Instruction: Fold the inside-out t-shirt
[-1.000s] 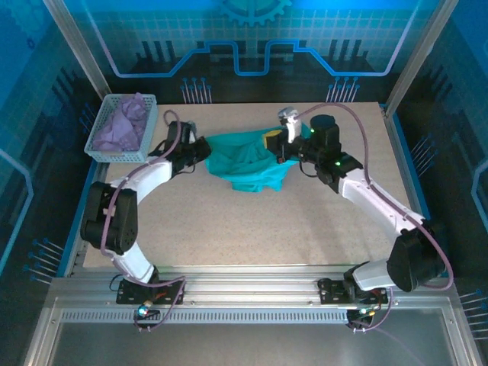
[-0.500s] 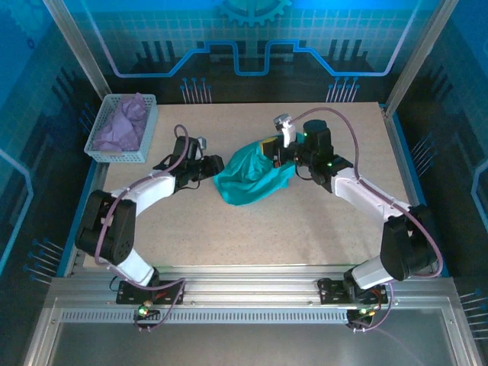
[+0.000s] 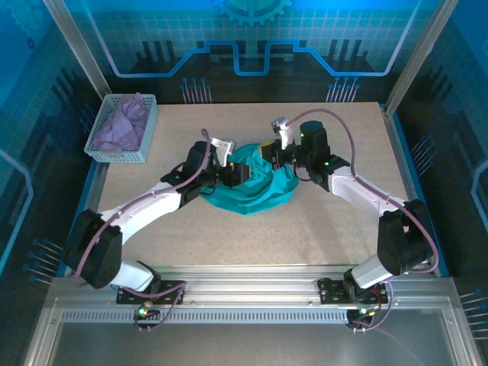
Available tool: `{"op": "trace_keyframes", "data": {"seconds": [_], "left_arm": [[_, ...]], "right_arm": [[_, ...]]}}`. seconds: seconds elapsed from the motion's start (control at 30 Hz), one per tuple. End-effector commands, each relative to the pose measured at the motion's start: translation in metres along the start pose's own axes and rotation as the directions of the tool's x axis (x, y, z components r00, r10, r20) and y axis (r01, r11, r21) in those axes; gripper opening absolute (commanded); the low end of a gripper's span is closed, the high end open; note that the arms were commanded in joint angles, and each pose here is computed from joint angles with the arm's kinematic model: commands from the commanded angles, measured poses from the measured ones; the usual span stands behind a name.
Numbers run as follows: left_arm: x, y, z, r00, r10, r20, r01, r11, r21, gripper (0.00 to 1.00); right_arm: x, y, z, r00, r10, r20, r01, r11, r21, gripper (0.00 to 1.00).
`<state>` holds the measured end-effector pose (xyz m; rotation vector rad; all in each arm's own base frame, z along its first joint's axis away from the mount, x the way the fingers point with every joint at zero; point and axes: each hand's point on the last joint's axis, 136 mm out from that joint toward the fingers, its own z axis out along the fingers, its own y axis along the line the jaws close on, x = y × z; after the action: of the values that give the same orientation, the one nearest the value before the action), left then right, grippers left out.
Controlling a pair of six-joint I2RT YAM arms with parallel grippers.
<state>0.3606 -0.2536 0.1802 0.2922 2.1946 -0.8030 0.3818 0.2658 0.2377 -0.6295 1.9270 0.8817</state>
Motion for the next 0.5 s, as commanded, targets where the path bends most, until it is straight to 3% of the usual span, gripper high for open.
{"op": "trace_keyframes", "data": {"seconds": [0.0, 0.17, 0.23, 0.3, 0.33, 0.47], "left_arm": [[-0.007, -0.002, 0.014, 0.999, 0.044, -0.012, -0.044, 0.999, 0.002, 0.51], [-0.018, 0.013, 0.03, 0.999, 0.048, 0.007, -0.047, 0.997, -0.063, 0.34], [-0.022, 0.017, 0.035, 0.999, 0.039, 0.011, -0.038, 0.997, -0.072, 0.22], [-0.025, 0.028, 0.037, 1.0, 0.01, 0.019, -0.008, 0.996, -0.091, 0.04], [-0.026, 0.035, 0.037, 1.0, -0.017, 0.024, 0.019, 0.994, -0.104, 0.0], [-0.023, 0.075, 0.026, 0.982, -0.177, 0.06, 0.184, 0.969, -0.167, 0.0]], "right_arm": [[-0.025, 0.016, -0.003, 0.998, -0.051, 0.048, 0.053, 0.998, -0.036, 0.0], [-0.029, 0.02, -0.013, 0.995, -0.081, 0.052, 0.082, 0.996, -0.021, 0.0], [-0.032, 0.02, -0.018, 0.994, -0.092, 0.055, 0.092, 0.996, -0.012, 0.0], [-0.037, 0.019, -0.028, 0.992, -0.104, 0.066, 0.105, 0.995, -0.001, 0.0], [-0.042, 0.018, -0.035, 0.991, -0.108, 0.077, 0.108, 0.994, 0.008, 0.0], [-0.071, 0.021, -0.074, 0.979, -0.108, 0.171, 0.11, 0.994, -0.003, 0.0]]}}
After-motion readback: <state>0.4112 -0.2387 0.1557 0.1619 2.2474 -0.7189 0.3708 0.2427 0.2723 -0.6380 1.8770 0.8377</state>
